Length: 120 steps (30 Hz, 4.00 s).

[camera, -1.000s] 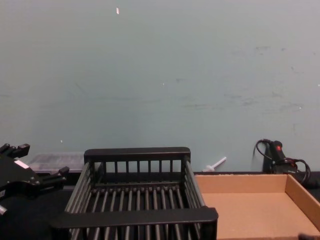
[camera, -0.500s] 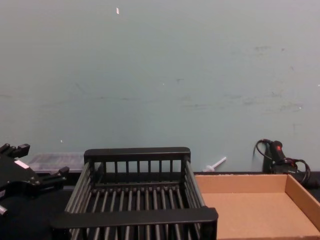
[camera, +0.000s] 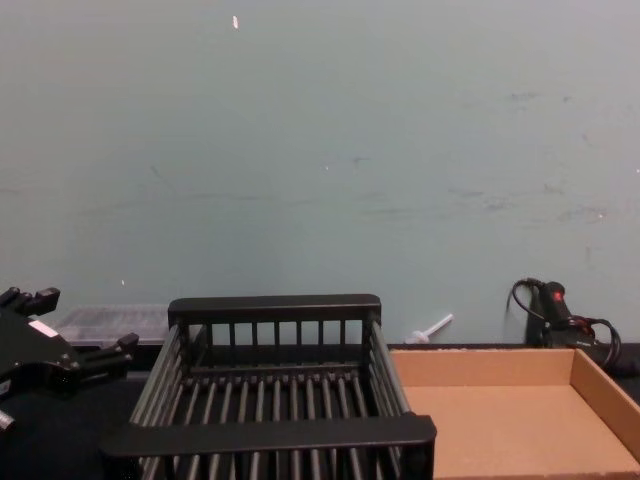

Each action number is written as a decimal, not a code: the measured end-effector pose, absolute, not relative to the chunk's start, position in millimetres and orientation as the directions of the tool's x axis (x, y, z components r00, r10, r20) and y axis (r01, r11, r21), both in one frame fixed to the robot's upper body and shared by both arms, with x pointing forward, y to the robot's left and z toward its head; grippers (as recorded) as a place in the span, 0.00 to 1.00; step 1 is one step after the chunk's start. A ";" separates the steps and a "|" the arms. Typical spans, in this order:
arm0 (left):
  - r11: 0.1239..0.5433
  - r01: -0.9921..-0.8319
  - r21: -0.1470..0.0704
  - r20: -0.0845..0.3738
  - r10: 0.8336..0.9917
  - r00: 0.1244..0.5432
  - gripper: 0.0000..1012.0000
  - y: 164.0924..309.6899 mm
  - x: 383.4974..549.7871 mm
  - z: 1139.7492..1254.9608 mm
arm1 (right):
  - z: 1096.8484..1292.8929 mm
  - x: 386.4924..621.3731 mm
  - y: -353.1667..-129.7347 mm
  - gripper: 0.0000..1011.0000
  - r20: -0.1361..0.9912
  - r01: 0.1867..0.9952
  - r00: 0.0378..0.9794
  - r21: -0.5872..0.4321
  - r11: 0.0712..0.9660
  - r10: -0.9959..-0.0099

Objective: Pick up the white tape and place it into the black box , Pick up the silver tape and place it into the brown box.

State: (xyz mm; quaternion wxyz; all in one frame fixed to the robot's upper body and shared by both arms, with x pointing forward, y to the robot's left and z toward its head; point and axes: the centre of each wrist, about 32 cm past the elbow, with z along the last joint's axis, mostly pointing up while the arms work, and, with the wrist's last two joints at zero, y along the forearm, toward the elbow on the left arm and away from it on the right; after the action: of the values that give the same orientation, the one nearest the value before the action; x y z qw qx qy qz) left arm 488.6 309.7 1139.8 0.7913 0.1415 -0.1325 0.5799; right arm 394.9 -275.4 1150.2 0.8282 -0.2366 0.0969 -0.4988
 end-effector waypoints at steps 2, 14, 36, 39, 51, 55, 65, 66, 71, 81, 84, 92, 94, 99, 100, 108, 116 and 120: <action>0.287 -0.955 0.070 0.374 0.880 0.292 0.99 309.7 488.6 1139.8 | 1149.2 395.8 -275.2 0.99 0.073 0.778 0.482 -0.494 0.389 -0.873; 0.287 -0.955 0.070 0.374 0.880 0.292 0.99 309.7 488.6 1139.8 | 1145.8 398.3 -274.9 0.99 0.069 0.772 0.481 -0.506 0.385 -0.874; 0.287 -0.955 0.070 0.374 0.880 0.292 0.99 309.7 488.6 1139.8 | 1144.0 399.1 -274.3 0.99 0.061 0.766 0.484 -0.512 0.389 -0.873; 0.287 -0.955 0.070 0.374 0.880 0.292 0.99 309.7 488.6 1139.8 | 1144.0 399.1 -274.4 0.99 0.061 0.766 0.484 -0.512 0.389 -0.873; 0.287 -0.955 0.070 0.374 0.880 0.292 0.99 309.7 488.6 1139.8 | 1144.0 399.0 -274.3 0.70 0.062 0.766 0.484 -0.511 0.389 -0.873; 0.287 -0.955 0.070 0.374 0.880 0.292 0.99 309.7 488.6 1139.8 | 1143.9 399.0 -274.3 0.58 0.062 0.767 0.484 -0.511 0.388 -0.873; 0.287 -0.955 0.070 0.374 0.880 0.292 0.99 309.7 488.6 1139.8 | 1143.9 398.9 -274.3 0.25 0.062 0.767 0.484 -0.511 0.388 -0.873; 0.287 -0.955 0.070 0.374 0.880 0.292 0.99 309.7 488.6 1139.8 | 1143.9 399.0 -274.3 0.24 0.062 0.767 0.484 -0.511 0.388 -0.873; 0.287 -0.955 0.070 0.374 0.880 0.292 0.99 309.7 488.6 1139.8 | 1144.0 399.0 -274.3 0.12 0.062 0.767 0.484 -0.511 0.389 -0.873; 0.287 -0.955 0.070 0.374 0.880 0.292 0.99 309.7 488.6 1139.8 | 1144.1 398.7 -275.1 0.09 0.058 0.768 0.484 -0.508 0.391 -0.873; 0.287 -0.955 0.070 0.374 0.880 0.292 0.99 309.7 488.6 1139.8 | 1145.0 398.5 -276.0 0.09 0.053 0.769 0.487 -0.499 0.400 -0.872; 0.287 -0.955 0.070 0.374 0.880 0.292 0.99 309.7 488.6 1139.8 | 1153.7 398.6 -280.1 0.09 0.060 0.786 0.492 -0.459 0.414 -0.869; 0.287 -0.955 0.070 0.374 0.880 0.292 0.99 309.7 488.6 1139.8 | 1156.0 398.5 -281.1 0.09 0.062 0.790 0.493 -0.449 0.417 -0.868; 0.287 -0.955 0.070 0.374 0.880 0.292 0.99 309.7 488.7 1139.8 | 1162.9 399.6 -283.7 0.09 0.074 0.803 0.493 -0.421 0.421 -0.867; 0.287 -0.955 0.070 0.374 0.880 0.292 0.99 309.7 488.6 1139.8 | 1165.6 400.7 -284.6 0.09 0.081 0.809 0.491 -0.411 0.420 -0.867; 0.287 -0.955 0.070 0.374 0.880 0.292 0.99 309.7 488.6 1139.8 | 1178.3 414.0 -288.0 0.09 0.129 0.842 0.475 -0.355 0.407 -0.871; 0.287 -0.955 0.070 0.374 0.880 0.292 0.99 309.7 488.6 1139.8 | 1184.6 432.4 -291.7 0.09 0.180 0.864 0.463 -0.308 0.397 -0.868; 0.287 -0.955 0.070 0.374 0.880 0.292 0.99 309.7 488.6 1139.8 | 1186.6 447.6 -294.0 0.09 0.220 0.873 0.472 -0.256 0.416 -0.854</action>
State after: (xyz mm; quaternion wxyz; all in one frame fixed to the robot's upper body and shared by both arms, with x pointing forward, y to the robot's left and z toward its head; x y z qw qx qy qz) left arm 488.6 309.7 1139.8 0.7913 0.1415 -0.1324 0.5799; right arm 447.6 -294.0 1186.6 0.8409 -0.1692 -0.0276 -0.5133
